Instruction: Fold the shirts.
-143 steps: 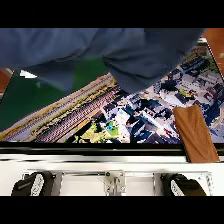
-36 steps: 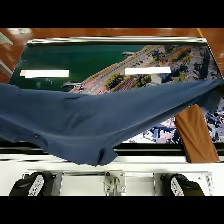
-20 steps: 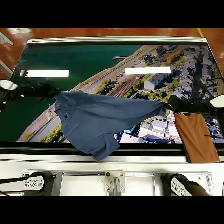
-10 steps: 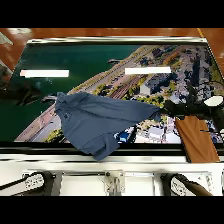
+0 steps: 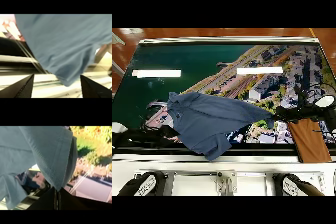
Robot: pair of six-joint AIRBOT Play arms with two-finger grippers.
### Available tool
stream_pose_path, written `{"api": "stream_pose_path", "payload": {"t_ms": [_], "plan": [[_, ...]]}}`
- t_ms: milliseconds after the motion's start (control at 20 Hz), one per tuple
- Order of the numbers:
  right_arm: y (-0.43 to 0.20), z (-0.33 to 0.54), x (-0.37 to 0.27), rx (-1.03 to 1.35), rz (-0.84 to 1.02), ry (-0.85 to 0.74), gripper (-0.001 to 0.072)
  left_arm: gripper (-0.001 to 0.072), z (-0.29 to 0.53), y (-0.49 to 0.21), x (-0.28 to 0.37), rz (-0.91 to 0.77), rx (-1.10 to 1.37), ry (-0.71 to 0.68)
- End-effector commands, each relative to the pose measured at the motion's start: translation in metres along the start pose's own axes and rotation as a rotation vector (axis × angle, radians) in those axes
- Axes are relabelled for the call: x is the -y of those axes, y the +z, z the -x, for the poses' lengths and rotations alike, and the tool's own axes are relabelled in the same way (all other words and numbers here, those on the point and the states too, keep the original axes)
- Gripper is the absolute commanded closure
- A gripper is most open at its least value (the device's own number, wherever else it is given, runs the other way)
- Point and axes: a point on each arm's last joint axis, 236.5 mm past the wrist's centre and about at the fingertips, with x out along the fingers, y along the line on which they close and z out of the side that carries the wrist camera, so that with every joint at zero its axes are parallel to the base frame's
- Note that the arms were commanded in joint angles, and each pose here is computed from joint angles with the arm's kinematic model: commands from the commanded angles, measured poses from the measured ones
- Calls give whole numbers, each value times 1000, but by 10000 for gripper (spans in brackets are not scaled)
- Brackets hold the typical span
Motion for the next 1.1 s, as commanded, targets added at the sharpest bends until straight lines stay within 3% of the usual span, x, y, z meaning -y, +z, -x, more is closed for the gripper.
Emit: {"api": "stream_pose_path", "payload": {"t_ms": [0, 400, 450, 550, 700, 800, 950, 1050], "plan": [[-2, 0, -2, -7, -19, 10, 653, 3, -46, -29, -26, 68, -14, 41], [-1, 0, -2, -2, -55, 8, 653, 7, -92, -33, -4, 55, -18, 14], [-1, 0, -2, -2, -57, 8, 653, 47, -96, -31, -1, 60, -4, 9], [0, 0, -2, 0, -56, 7, 653, 659, -96, -22, 8, 21, 31, -5], [3, 9, -13, 36, -35, 31, 653, 664, -63, 2, 70, -185, 113, -116], [20, 40, -39, 149, 49, 58, 653, 664, 7, 30, 144, -385, 312, -220], [58, 149, -103, 487, 336, 19, 654, 664, 215, 45, 264, -614, 871, -434], [69, 265, -164, 862, 505, -36, 654, 664, 371, 5, 309, -723, 1291, -522]]}}
